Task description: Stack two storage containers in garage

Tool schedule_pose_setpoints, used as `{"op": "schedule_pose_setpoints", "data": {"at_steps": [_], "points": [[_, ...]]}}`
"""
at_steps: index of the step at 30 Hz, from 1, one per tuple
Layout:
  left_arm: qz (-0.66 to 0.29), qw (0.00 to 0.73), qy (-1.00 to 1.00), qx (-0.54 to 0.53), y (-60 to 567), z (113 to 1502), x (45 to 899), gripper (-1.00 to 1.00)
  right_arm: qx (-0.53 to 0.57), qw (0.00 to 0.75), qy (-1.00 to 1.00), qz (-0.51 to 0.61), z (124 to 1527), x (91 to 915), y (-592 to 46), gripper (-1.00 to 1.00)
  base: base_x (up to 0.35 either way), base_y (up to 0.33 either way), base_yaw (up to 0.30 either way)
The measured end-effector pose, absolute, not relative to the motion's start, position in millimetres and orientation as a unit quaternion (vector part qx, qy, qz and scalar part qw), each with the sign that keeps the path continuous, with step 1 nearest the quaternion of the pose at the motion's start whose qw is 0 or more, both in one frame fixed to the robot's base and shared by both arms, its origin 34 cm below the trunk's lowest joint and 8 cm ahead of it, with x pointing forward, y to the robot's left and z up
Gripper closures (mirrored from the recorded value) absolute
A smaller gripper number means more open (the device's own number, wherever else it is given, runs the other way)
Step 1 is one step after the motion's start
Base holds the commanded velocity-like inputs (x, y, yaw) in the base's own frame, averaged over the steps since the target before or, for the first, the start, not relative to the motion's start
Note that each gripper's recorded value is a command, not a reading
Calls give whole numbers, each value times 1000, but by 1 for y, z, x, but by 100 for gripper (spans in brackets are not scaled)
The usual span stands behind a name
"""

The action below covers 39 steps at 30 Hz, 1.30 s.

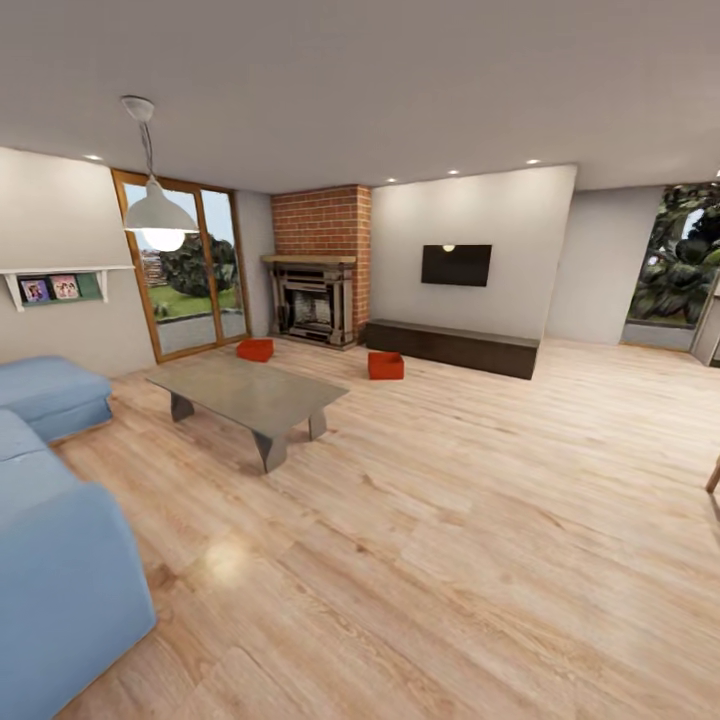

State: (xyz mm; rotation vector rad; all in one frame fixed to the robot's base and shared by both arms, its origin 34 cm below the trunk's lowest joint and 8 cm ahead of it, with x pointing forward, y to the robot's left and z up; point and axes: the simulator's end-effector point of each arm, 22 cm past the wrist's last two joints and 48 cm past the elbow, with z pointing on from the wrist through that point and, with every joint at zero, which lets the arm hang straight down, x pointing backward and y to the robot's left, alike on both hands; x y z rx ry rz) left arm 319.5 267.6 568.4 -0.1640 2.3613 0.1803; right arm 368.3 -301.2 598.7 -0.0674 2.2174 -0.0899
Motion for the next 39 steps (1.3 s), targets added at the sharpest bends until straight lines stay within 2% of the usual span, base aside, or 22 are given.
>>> {"op": "schedule_pose_setpoints", "data": {"at_steps": [39], "points": [[70, 375, 922, -64, 267, 568, 319, -100, -27, 445, 895, -37, 599, 368, -302, -100, 306, -193, 0]]}}
